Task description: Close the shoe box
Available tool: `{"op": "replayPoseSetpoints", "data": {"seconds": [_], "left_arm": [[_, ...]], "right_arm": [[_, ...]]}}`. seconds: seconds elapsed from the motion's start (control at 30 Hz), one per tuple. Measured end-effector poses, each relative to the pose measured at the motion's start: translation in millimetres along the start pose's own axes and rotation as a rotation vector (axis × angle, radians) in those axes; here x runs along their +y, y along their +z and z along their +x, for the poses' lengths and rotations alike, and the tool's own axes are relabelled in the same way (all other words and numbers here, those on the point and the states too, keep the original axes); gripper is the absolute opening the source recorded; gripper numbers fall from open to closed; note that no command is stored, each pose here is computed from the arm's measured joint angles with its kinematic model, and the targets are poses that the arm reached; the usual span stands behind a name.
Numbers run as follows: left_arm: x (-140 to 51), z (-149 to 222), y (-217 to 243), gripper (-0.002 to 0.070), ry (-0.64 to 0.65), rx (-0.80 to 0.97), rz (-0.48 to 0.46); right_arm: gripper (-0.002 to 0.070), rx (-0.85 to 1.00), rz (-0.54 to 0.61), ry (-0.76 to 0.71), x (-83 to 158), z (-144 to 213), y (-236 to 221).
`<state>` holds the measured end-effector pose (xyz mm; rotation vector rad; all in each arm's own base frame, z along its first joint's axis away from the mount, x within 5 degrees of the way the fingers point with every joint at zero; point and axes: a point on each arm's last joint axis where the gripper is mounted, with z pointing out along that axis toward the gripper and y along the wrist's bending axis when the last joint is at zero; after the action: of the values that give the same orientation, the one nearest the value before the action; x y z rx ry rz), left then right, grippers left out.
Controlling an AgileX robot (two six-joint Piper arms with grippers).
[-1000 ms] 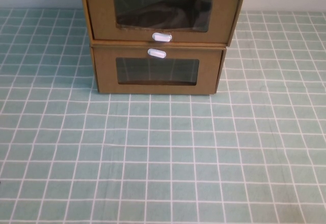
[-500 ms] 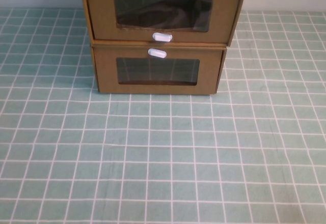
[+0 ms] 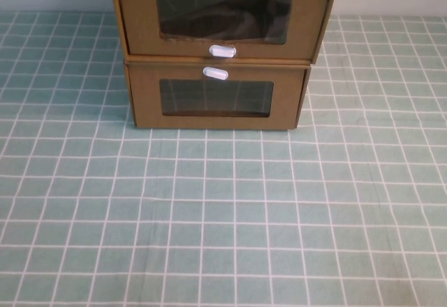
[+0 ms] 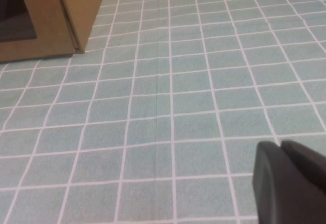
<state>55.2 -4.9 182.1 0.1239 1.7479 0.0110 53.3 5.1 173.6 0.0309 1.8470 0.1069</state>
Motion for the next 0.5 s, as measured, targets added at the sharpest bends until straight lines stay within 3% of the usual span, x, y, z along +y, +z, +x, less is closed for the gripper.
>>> {"op": "replayPoseSetpoints", "data": {"seconds": [0.13,0.5], "left_arm": [[0.3,8.8,-0.5,-0.0005,-0.015,0.097,-0.005],[0.5,10.0,-0.7,-0.0005,-0.050,0.109,-0.009]], "right_arm": [[-0.0011,0.000,0.000,0.000,0.0,0.0,0.0],[-0.0011,0.000,0.000,0.000,0.0,0.0,0.0]]}}
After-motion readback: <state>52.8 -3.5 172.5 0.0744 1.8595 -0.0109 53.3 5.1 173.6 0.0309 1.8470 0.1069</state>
